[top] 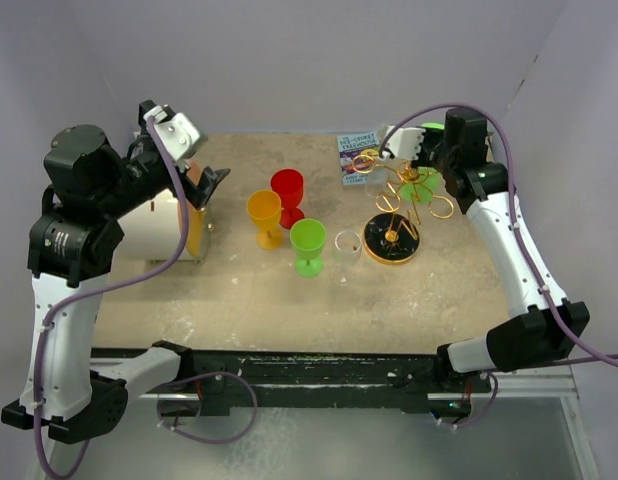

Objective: Place the wine glass upside down on the wine glass rack

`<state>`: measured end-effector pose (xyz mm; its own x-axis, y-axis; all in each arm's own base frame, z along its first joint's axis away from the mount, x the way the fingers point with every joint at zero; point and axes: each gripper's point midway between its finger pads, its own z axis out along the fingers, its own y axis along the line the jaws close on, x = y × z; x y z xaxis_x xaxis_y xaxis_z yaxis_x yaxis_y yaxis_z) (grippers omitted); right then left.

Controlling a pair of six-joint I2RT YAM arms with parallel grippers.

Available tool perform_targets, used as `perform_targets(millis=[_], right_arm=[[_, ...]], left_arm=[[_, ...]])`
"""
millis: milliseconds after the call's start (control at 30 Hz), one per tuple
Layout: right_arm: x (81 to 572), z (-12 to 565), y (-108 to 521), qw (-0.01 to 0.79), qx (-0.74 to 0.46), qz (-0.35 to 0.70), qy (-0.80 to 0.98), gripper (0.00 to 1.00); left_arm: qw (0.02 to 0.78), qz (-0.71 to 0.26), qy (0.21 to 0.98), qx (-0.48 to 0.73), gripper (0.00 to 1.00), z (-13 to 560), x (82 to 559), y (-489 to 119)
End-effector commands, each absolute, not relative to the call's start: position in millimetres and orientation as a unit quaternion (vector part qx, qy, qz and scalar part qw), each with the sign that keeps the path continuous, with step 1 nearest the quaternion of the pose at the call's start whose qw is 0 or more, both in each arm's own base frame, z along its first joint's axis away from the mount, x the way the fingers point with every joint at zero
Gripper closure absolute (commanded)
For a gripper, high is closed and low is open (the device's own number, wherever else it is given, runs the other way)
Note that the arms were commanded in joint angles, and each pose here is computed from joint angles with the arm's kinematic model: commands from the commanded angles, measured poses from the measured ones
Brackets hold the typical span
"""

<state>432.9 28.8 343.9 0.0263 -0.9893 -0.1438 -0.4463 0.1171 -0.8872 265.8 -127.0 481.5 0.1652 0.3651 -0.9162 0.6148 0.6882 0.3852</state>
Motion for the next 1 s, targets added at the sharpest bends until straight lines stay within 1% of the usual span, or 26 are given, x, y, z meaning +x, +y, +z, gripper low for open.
perform_targets(millis=[0,333,767,967], right_arm=[[434,385,25,0.466,-0.532,-0.348,0.615,0.97],[438,379,16,0.467,-0.486,-0.344,0.654,0.94],[450,372,9,0.453,-0.464,-0.357,0.673,0.93],[452,367,6,0.445,-0.453,-0.355,0.686,0.9]], left_arm=[[0.682,-0.099,0.616,0.38,0.01,500,256,-126],[0.685,-0.095,0.615,0.38,0.01,500,249,-122],[0.684,-0.097,0.614,0.381,0.01,499,247,-122],[0.684,-0.097,0.614,0.381,0.01,499,246,-122]])
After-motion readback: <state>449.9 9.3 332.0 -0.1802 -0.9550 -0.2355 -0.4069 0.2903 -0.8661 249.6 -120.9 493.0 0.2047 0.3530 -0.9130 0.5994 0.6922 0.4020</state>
